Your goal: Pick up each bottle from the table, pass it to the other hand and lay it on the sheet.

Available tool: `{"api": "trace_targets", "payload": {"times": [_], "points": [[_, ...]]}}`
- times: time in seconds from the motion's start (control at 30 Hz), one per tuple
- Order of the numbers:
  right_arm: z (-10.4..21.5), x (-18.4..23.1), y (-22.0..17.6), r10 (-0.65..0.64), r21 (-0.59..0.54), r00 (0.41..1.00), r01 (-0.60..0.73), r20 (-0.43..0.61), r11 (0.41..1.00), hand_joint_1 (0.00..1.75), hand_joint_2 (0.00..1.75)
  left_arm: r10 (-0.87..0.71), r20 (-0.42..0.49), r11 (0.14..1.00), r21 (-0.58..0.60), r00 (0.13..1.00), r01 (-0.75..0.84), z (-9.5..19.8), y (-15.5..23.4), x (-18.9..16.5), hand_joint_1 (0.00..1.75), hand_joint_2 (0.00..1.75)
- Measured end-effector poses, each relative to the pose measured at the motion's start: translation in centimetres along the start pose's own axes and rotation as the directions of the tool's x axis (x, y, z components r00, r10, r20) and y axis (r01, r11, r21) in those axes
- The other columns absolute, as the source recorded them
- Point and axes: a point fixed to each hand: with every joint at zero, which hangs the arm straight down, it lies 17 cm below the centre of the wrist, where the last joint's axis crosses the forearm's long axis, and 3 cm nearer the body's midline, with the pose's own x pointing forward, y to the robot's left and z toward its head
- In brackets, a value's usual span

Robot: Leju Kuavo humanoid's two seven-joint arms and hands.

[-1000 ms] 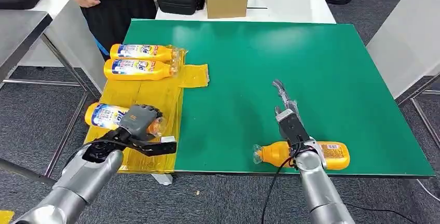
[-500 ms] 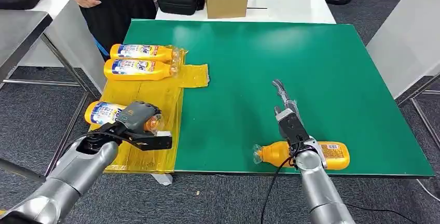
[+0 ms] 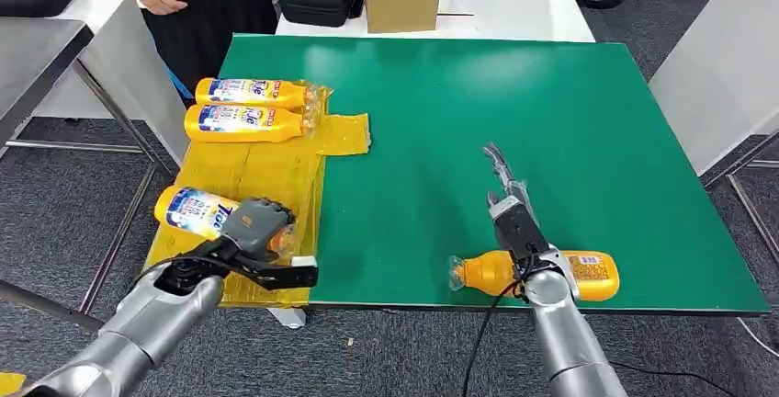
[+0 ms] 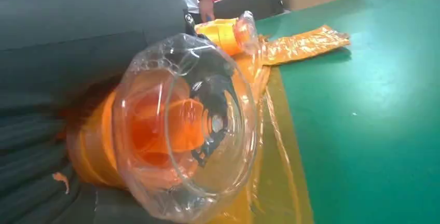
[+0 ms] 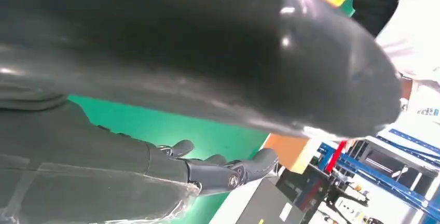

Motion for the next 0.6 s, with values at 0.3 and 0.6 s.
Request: {"api": "trace_targets", "payload": {"times": [0.3, 0.6], "points": [[0.3, -0.1, -0.1, -0.002, 0.002, 1.0, 0.002, -0.003, 1.0, 0.0, 0.0, -0.034, -0.014, 0.999, 0.003, 0.999, 0.034, -0.4, -1.2, 1.2, 1.75, 1.75], [0.8, 0.1, -0.2, -0.003, -0.007, 1.0, 0.003, -0.009, 1.0, 0.0, 0.0, -0.039, 0.001, 0.999, 0.01, 0.999, 0.039, -0.7, -2.6, 3.8, 1.27, 1.75]]}}
